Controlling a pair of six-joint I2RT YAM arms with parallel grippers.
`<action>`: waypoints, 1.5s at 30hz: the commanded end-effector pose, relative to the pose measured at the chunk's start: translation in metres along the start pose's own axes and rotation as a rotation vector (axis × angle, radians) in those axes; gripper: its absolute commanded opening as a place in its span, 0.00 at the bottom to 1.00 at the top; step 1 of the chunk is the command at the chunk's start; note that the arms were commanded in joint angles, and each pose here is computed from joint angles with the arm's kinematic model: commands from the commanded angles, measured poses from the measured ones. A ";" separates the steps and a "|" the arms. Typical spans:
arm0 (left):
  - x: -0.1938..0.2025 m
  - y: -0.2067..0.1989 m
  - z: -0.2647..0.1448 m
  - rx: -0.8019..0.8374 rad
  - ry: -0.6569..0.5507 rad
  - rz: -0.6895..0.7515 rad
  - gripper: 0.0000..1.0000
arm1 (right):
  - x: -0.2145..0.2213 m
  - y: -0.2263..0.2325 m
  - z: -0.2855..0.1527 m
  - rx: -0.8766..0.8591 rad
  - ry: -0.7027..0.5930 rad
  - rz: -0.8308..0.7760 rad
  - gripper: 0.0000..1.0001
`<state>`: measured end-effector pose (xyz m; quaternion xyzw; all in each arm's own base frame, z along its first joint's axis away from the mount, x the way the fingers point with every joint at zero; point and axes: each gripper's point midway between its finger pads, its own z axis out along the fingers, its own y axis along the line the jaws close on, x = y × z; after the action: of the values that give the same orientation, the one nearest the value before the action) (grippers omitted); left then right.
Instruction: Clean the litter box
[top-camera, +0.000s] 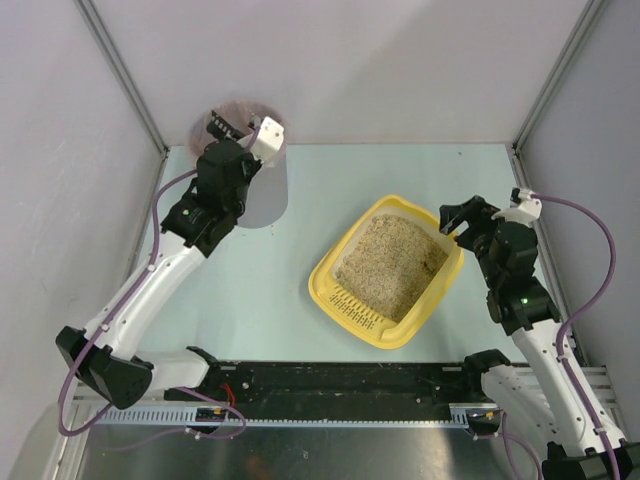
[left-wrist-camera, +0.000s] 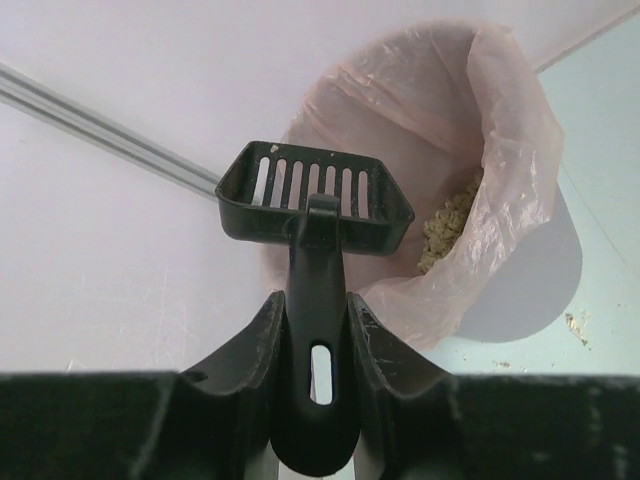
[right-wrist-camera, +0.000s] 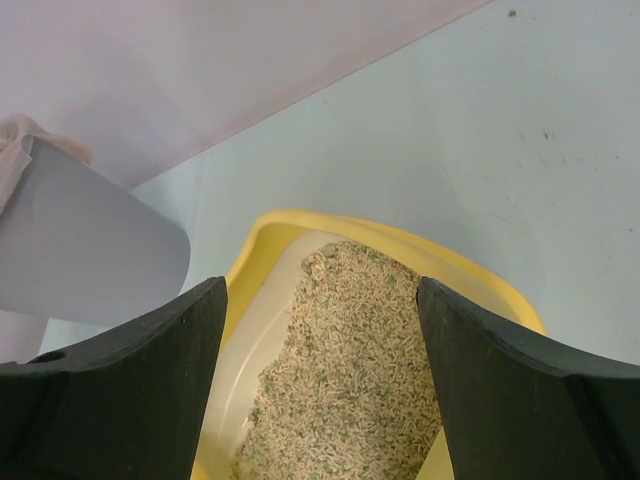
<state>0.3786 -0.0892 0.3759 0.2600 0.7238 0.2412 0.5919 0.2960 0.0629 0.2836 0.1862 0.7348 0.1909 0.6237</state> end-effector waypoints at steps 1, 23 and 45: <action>0.003 -0.007 0.005 -0.004 -0.012 -0.064 0.00 | -0.011 0.008 0.000 -0.035 -0.043 0.023 0.81; -0.064 0.027 -0.059 0.155 -0.198 -0.572 0.00 | -0.019 -0.001 -0.008 0.007 -0.080 0.015 0.81; -0.117 -0.149 -0.146 0.879 -0.313 -0.445 0.00 | -0.015 -0.003 -0.002 0.022 -0.081 0.051 0.81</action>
<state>0.2607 -0.2559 0.3995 0.3353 0.7030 -0.2166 0.5886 0.2943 0.0587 0.2799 0.2017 0.7309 0.1885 0.6241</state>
